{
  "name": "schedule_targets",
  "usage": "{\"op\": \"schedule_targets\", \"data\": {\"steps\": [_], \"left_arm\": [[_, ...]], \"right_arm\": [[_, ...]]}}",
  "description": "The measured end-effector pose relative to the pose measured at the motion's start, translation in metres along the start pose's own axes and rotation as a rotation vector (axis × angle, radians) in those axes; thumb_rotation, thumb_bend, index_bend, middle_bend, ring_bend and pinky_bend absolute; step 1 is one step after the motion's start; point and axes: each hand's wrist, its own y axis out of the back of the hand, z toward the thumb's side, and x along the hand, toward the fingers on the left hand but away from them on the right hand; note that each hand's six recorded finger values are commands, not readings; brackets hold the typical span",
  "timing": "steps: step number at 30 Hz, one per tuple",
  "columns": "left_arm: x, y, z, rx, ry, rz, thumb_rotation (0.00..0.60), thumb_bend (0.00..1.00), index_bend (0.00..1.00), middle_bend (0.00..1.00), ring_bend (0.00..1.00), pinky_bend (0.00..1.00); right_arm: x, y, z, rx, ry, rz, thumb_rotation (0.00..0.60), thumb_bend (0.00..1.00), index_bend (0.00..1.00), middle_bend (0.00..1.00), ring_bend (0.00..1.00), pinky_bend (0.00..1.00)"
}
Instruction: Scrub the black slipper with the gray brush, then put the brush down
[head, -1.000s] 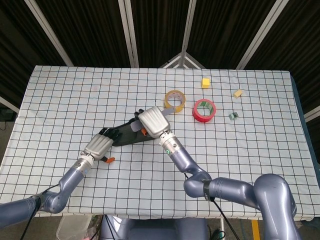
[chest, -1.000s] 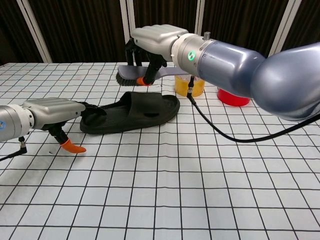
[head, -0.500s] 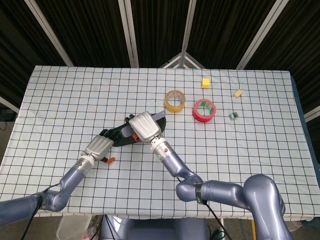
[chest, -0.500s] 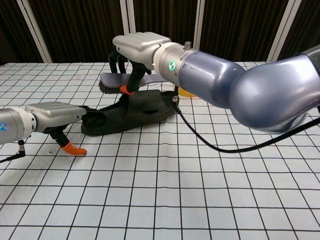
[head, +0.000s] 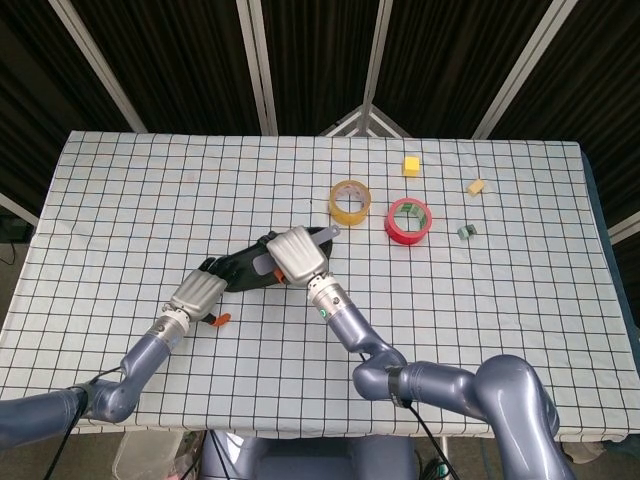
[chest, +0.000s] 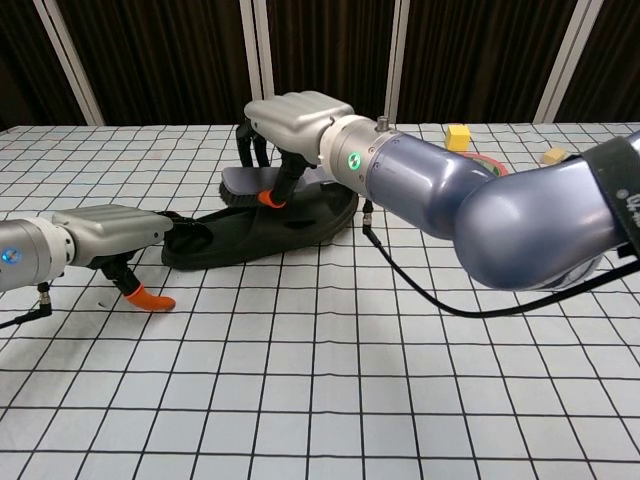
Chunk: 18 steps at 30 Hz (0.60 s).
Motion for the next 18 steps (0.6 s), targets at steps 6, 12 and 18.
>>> {"op": "schedule_targets", "data": {"steps": [6,12,18], "left_arm": [[0.0,-0.002,-0.001,0.001,0.004,-0.006,0.479,0.42,0.05,0.04,0.01,0.05],[0.001,-0.003,0.0,0.003,0.0,-0.008,0.478,0.42,0.05,0.04,0.01,0.05],[-0.001,-0.002,0.001,0.005,-0.001,-0.007,0.478,0.42,0.05,0.04,0.01,0.05]], "right_arm": [[-0.001,-0.01,-0.013,0.017,-0.024,0.017,0.6,0.8,0.82,0.72,0.65,0.64],[-0.002,-0.012,-0.024,0.057,-0.045,0.015,0.6,0.8,0.82,0.73,0.65,0.64],[-0.002,-0.012,-0.043,0.108,-0.08,0.011,0.6,0.8,0.82,0.73,0.65,0.64]]}}
